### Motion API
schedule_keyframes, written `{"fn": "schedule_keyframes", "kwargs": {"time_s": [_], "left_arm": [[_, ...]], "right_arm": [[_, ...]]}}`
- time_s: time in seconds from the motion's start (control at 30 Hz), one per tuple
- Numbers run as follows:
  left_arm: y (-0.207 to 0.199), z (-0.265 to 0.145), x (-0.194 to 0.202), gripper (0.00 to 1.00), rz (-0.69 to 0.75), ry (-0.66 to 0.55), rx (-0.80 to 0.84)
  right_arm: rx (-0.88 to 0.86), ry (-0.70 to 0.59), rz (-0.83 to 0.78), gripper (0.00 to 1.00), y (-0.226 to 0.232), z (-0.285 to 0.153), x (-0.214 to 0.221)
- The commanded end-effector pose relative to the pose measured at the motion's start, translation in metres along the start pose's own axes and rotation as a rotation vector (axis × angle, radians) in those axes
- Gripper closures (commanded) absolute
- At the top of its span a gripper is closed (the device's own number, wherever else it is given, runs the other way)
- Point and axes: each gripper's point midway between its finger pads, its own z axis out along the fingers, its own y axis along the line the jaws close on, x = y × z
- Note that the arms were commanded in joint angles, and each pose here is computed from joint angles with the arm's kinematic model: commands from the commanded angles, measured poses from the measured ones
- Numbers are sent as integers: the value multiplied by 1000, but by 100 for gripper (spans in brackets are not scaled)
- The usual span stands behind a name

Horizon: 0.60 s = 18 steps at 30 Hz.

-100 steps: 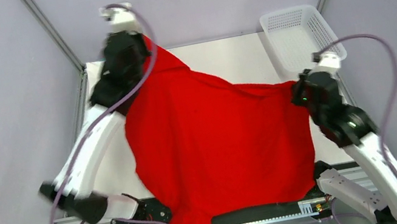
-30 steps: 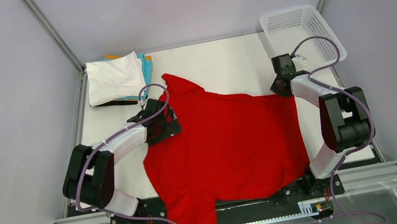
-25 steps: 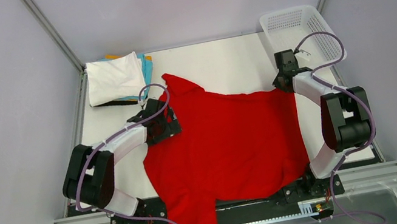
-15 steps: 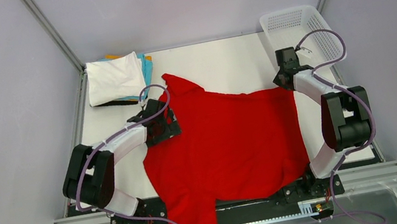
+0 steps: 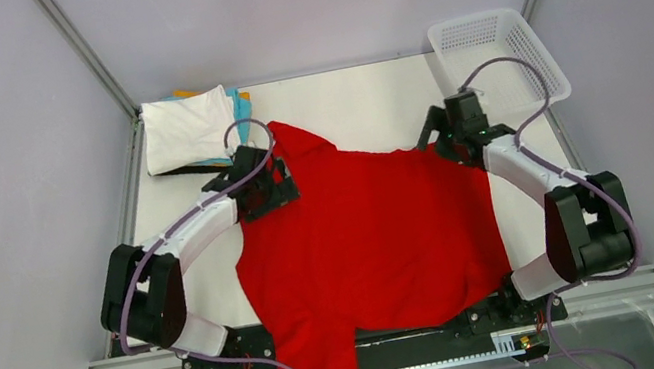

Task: Fold and stack the t-shirts
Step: Flatten out the tshirt

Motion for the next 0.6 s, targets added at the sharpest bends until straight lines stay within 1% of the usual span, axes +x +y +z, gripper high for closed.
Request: {"fn": "schedule_keyframes", "kwargs": {"time_s": [0.0, 0.1, 0.17, 0.2, 0.3, 0.4, 0.47, 0.57], "left_arm": [[-46, -15, -79, 1, -110, -165, 134], [-60, -3, -111, 1, -146, -186, 160], [-67, 8, -127, 3, -157, -179, 176], [-69, 14, -135, 6, -159, -184, 179], [-70, 33, -151, 12, -171, -179, 163], [-73, 56, -159, 21, -178, -168, 151], [-75, 70, -162, 24, -178, -158, 148], [-81, 86, -165, 34, -188, -126, 159]], "right_arm": [[-153, 130, -106, 1, 38, -10, 54], [-183, 205, -108, 1, 44, -6, 78], [-168, 224, -113, 1, 39, -3, 85], [-160, 230, -117, 1, 36, -2, 88], [-144, 241, -126, 1, 29, 2, 94], [-135, 255, -126, 1, 26, 5, 100], [-129, 263, -132, 0, 24, 6, 102], [-118, 269, -145, 0, 22, 9, 103]]}}
